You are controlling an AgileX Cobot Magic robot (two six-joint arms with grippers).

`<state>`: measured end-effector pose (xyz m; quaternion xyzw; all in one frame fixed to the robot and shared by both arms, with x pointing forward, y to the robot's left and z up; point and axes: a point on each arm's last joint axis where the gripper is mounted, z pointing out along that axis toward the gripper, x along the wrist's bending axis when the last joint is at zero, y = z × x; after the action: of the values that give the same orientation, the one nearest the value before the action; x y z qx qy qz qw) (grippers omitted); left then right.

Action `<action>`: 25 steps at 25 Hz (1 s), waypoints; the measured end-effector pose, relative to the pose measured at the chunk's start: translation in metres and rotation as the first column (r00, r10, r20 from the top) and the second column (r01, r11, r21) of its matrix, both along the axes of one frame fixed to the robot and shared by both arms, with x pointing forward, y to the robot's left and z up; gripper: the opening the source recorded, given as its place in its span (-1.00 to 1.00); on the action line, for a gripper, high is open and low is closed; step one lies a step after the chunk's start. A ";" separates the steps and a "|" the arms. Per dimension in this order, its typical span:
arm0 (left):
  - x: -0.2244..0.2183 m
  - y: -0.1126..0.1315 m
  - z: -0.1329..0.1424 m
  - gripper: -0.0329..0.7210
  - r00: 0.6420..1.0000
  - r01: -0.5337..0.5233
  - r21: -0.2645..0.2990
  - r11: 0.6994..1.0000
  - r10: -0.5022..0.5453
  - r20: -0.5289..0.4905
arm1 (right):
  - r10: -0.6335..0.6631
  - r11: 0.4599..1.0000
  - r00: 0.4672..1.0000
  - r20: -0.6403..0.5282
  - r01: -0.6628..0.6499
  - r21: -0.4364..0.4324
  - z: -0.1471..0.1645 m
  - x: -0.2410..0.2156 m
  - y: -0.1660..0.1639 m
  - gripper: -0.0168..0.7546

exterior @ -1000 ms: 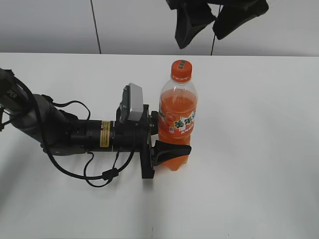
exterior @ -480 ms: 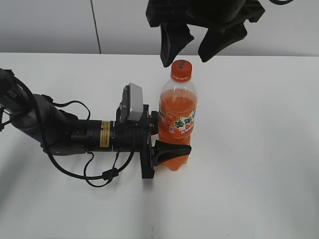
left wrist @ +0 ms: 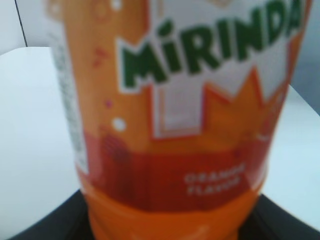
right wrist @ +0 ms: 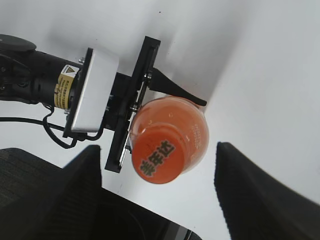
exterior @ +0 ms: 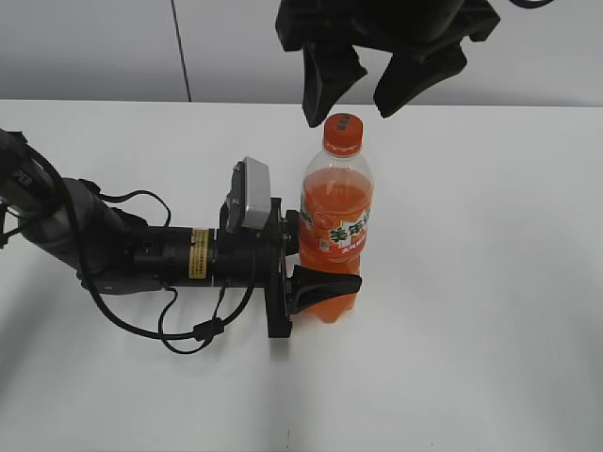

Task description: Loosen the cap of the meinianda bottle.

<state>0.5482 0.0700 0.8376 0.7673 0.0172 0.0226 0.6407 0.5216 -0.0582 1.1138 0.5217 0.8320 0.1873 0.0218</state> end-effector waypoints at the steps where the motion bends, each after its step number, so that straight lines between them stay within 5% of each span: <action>1: 0.000 0.000 0.000 0.13 1.000 0.000 0.000 1.000 0.000 0.000 | 0.001 1.000 1.000 0.000 -0.001 0.000 0.000 0.000 0.000 0.40; 25: 0.000 0.000 0.000 0.13 1.000 0.000 0.000 1.000 0.000 0.000 | 0.024 0.999 1.000 -0.016 -0.025 -0.042 -0.015 0.007 0.004 0.40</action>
<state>0.5482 0.0700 0.8376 0.7673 0.0172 0.0226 0.6407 0.5288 -0.0539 1.0986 0.5122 0.8423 0.1663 0.0241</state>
